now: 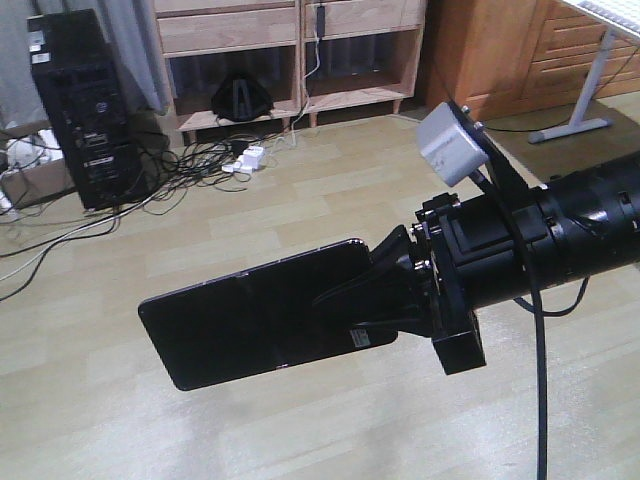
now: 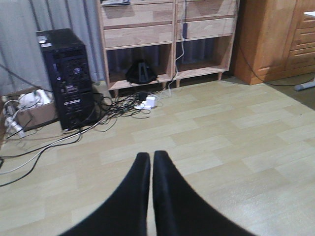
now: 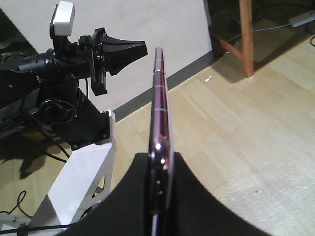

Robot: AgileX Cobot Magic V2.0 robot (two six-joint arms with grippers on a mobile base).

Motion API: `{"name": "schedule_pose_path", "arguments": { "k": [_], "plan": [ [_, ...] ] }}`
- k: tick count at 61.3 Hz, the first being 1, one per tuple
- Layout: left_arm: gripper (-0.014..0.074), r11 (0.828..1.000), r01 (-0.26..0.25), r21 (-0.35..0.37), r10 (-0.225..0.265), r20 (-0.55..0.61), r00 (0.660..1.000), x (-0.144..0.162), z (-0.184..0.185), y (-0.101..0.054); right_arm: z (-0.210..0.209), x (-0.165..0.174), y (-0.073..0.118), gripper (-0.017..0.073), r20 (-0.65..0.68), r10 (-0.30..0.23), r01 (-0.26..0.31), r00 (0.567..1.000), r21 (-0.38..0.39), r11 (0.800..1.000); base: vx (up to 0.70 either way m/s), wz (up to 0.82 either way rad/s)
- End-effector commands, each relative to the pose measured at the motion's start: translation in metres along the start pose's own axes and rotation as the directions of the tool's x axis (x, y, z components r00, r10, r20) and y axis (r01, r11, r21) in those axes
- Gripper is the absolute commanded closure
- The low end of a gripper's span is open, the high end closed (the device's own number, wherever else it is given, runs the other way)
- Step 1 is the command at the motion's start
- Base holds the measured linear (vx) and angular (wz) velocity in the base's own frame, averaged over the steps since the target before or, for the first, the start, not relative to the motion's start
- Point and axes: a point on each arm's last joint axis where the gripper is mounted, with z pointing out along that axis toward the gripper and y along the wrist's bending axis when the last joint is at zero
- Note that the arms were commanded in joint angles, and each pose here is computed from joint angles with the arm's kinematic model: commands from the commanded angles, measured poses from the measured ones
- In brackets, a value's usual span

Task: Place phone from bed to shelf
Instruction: 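Drive toward the white desk, keeping the phone held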

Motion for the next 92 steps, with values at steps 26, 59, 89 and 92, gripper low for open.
{"name": "schedule_pose_path", "arguments": {
  "k": [26, 59, 89, 92],
  "plan": [
    [0.0593, 1.000, 0.013, -0.004, -0.013, 0.075, 0.997, -0.0061, -0.0003, 0.0006, -0.0090, -0.0140, 0.0206, 0.0564, 0.076, -0.028, 0.035, 0.997, -0.092, 0.995, 0.27, -0.23],
    [0.0593, 1.000, 0.013, -0.004, -0.013, 0.075, 0.997, -0.0061, -0.0003, 0.0006, -0.0090, -0.0140, 0.0206, 0.0564, 0.076, -0.028, 0.035, 0.997, -0.092, 0.995, 0.29, -0.25],
    [0.0593, 1.000, 0.013, -0.004, -0.013, 0.075, 0.997, -0.0061, -0.0003, 0.0006, -0.0090, -0.0140, 0.0206, 0.0564, 0.076, -0.028, 0.035, 0.997, -0.092, 0.995, 0.31, -0.14],
    [0.0593, 1.000, 0.013, -0.004, -0.013, 0.075, 0.997, -0.0061, -0.0003, 0.0006, -0.0090, -0.0140, 0.0206, 0.0564, 0.076, -0.028, 0.035, 0.997, -0.092, 0.995, 0.34, -0.07]
  ]
}}
